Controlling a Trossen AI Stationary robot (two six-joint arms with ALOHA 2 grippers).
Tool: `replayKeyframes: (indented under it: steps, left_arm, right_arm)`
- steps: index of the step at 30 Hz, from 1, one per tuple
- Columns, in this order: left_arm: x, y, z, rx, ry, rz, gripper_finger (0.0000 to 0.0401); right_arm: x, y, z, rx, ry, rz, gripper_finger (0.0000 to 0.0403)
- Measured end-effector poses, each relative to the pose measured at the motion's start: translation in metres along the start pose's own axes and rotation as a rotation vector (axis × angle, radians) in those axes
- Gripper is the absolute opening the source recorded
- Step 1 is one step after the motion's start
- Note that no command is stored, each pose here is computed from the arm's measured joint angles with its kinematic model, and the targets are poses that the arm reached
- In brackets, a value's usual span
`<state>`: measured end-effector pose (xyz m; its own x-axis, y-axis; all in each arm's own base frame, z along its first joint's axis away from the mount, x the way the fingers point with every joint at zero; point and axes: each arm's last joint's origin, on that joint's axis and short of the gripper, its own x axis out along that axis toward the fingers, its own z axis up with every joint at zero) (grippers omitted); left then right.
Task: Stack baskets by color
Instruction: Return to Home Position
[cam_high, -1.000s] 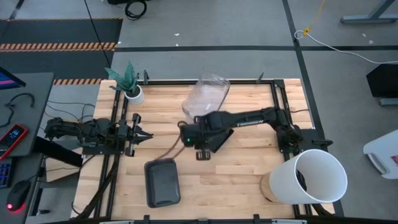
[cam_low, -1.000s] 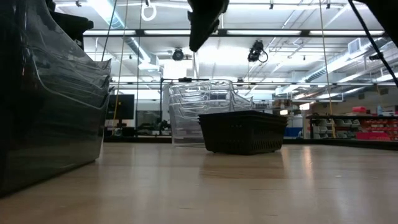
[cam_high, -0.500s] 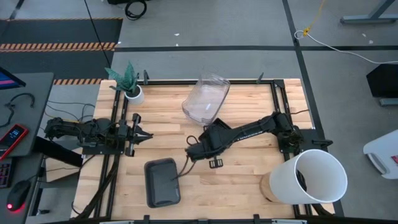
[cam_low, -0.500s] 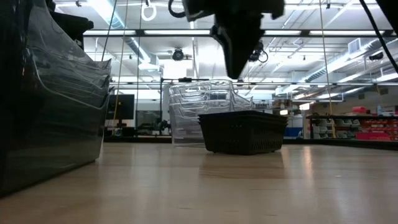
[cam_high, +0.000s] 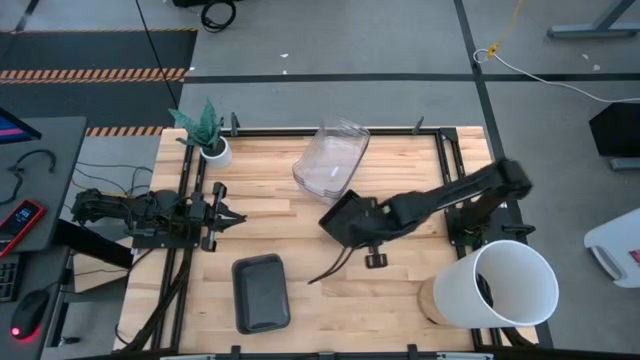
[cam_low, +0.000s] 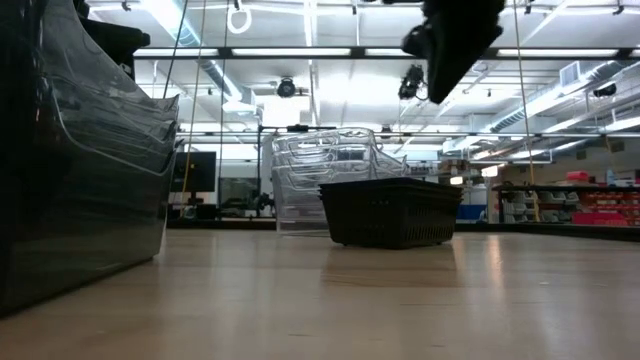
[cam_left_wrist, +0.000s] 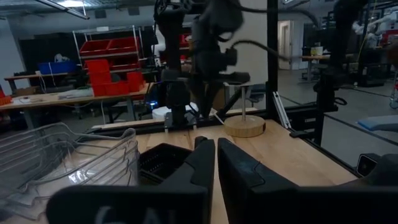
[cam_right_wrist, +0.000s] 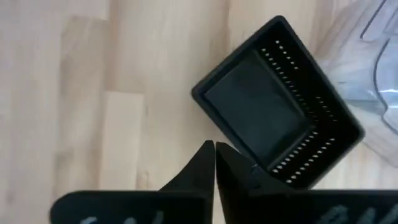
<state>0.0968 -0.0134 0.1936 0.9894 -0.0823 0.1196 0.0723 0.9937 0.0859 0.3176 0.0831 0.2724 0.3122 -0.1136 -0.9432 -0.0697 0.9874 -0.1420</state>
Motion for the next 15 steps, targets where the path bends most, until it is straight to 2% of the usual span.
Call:
replayKeyframes:
  steps: [8, 15]
  left_arm:
    - [0.000, 0.000, 0.000, 0.000, 0.000, 0.000, 0.0033]
    - [0.000, 0.000, 0.000, 0.000, 0.000, 0.000, 0.0024]
  right_arm:
    - [-0.013, -0.022, -0.059, 0.087, -0.246, 0.032, 0.0007]
    - [-0.016, -0.035, -0.099, 0.164, -0.544, 0.087, 0.0003]
